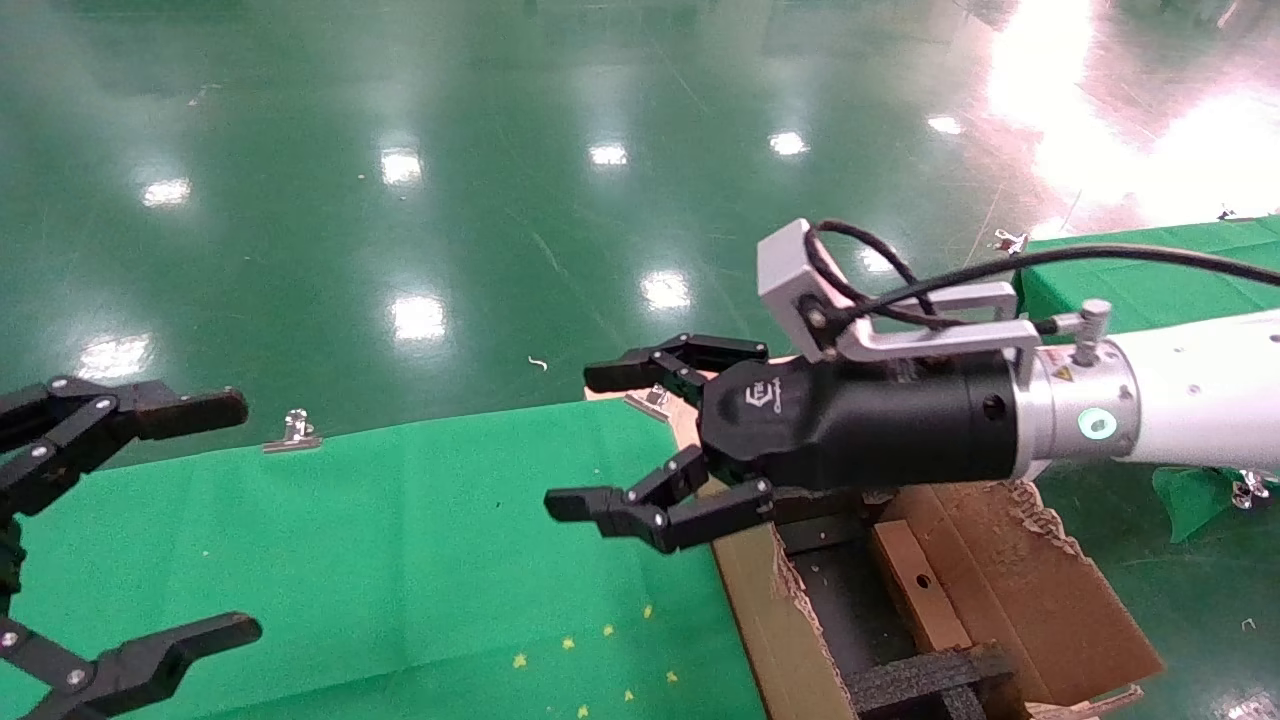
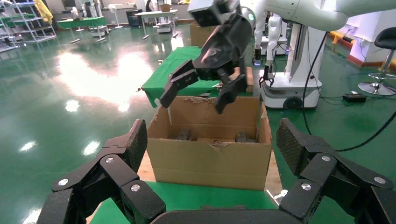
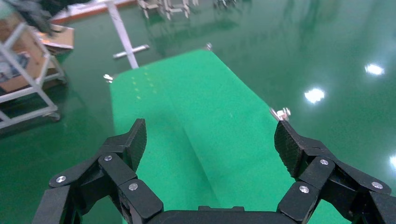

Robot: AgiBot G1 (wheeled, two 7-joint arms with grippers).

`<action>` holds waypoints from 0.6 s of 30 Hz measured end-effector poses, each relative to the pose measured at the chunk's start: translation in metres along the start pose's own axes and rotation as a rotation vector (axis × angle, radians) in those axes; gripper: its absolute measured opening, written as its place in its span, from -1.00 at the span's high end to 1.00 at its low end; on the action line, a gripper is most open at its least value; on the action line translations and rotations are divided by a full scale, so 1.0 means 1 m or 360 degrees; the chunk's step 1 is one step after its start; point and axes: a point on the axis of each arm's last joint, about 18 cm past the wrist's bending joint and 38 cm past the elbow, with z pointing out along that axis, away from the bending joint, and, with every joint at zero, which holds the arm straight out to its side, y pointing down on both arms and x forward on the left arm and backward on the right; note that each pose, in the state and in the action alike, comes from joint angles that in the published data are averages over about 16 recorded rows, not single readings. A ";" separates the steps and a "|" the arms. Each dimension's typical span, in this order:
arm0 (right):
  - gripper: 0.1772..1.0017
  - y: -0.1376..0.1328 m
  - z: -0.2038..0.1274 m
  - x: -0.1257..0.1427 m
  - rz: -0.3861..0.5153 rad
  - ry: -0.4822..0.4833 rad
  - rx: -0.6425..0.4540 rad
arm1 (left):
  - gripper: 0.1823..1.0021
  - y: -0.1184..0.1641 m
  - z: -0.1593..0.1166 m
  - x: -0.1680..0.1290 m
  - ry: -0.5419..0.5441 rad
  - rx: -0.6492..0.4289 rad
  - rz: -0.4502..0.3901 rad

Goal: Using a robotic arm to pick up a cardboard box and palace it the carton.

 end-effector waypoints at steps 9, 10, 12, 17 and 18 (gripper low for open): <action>-1.00 -0.005 -0.006 -0.025 -0.0214 -0.0126 0.0191 | -1.00 0.000 0.000 0.000 0.0000 0.0000 0.0000; -1.00 -0.006 -0.007 -0.028 -0.0237 -0.0137 0.0211 | -1.00 0.000 0.000 0.000 0.0000 0.0000 0.0000; -1.00 -0.007 -0.010 -0.033 -0.0281 -0.0156 0.0251 | -1.00 0.000 0.000 0.000 0.0000 0.0000 0.0000; -1.00 -0.008 -0.014 -0.042 -0.0360 -0.0188 0.0325 | -1.00 0.000 0.000 0.000 -0.0001 0.0000 0.0000; -1.00 -0.009 -0.015 -0.043 -0.0370 -0.0192 0.0335 | -1.00 0.000 0.000 0.000 -0.0001 0.0000 0.0000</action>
